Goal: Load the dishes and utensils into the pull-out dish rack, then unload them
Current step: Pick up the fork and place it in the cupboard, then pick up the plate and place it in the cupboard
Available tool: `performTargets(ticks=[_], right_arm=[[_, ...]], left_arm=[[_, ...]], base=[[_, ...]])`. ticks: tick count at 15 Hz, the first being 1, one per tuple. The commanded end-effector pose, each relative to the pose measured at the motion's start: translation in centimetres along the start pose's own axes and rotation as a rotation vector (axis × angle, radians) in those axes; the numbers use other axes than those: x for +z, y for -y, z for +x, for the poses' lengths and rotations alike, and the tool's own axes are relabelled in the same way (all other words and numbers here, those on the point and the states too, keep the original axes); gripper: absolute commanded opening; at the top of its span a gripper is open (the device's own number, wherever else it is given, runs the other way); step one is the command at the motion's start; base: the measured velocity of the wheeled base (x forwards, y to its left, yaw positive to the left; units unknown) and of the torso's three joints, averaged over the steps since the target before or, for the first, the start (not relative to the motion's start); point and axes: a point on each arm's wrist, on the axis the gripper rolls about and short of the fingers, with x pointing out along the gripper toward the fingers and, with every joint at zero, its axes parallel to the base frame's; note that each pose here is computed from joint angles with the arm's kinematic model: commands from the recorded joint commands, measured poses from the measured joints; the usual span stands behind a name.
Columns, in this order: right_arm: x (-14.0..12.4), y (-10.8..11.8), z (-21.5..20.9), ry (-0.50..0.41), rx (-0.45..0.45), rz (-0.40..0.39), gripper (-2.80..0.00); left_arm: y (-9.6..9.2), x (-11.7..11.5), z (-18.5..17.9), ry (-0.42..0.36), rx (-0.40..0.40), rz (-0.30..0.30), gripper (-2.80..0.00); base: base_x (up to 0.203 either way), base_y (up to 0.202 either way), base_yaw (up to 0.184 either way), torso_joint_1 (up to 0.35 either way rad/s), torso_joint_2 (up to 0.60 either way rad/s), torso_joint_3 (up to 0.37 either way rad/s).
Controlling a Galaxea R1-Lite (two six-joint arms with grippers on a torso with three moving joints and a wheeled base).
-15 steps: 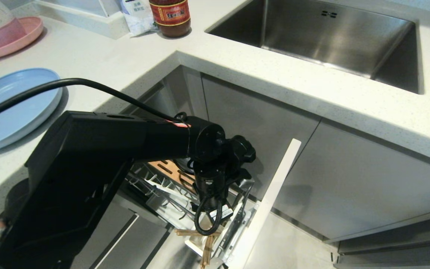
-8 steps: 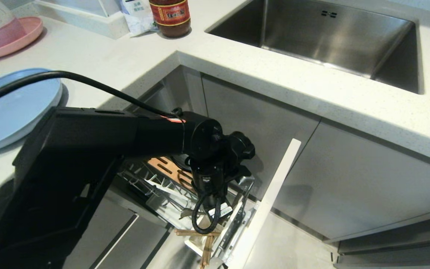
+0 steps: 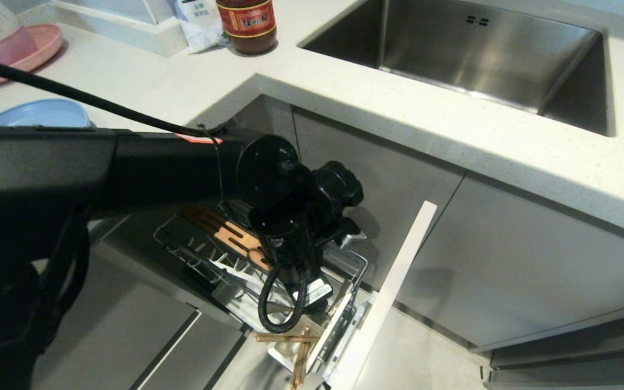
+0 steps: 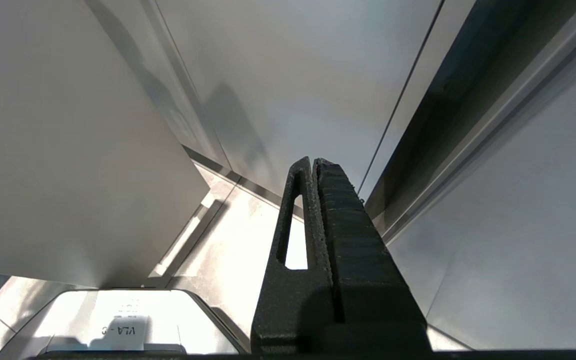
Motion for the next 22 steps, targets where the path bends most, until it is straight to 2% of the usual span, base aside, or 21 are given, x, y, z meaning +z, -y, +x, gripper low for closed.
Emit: performTargets(ticks=[1,3,4,5,9,10,14,16,20,22], right_arm=[[0.0,0.0,0.0,0.003,-0.001,0.000,-2.80],[0.0,0.0,0.0,0.002,-0.001,0.000,-2.80],[0.0,0.0,0.0,0.003,0.000,0.000,-2.80],[0.0,0.0,0.0,0.003,0.000,0.000,-2.80],[0.0,0.0,0.0,0.003,0.000,0.000,-2.80],[0.0,0.0,0.0,0.001,-0.001,0.000,-2.80],[0.0,0.0,0.0,0.002,0.000,0.000,-2.80],[0.0,0.0,0.0,0.003,-0.001,0.000,-2.80],[0.0,0.0,0.0,0.002,0.001,0.000,-2.80],[0.0,0.0,0.0,0.002,0.001,0.000,-2.80]], left_arm=[[-0.4,-1.1,-4.1,0.102,0.027,-0.083,0.00],[-0.5,-2.0,-7.1,0.195,0.034,-0.220,0.00],[-0.6,-2.7,-8.6,0.236,0.037,-0.267,-2.80],[-0.6,-3.5,-10.2,0.280,0.040,-0.321,-2.80],[0.0,-8.0,-15.3,0.401,-0.006,-0.652,-2.80],[0.0,-8.9,-16.2,0.428,-0.015,-0.711,-2.80],[-0.4,-12.7,-20.5,0.587,-0.016,-0.780,-2.80],[-1.4,-14.5,-22.3,0.697,0.008,-0.853,-2.80],[-5.0,-16.2,-23.4,0.828,0.153,-1.052,-2.80],[-6.6,-17.4,-24.1,0.870,0.247,-1.140,-2.80]], base=[[0.000,0.000,0.000,0.000,0.00,0.000],[0.000,0.000,0.000,0.000,0.00,0.000],[0.000,0.000,0.000,0.000,0.00,0.000],[0.000,0.000,0.000,0.000,0.00,0.000],[0.000,0.000,0.000,0.000,0.00,0.000],[0.000,0.000,0.000,0.000,0.00,0.000],[0.000,0.000,0.000,0.000,0.00,0.000],[0.000,0.000,0.000,0.000,0.00,0.000],[0.000,0.000,0.000,0.000,0.00,0.000],[0.000,0.000,0.000,0.000,0.00,0.000]])
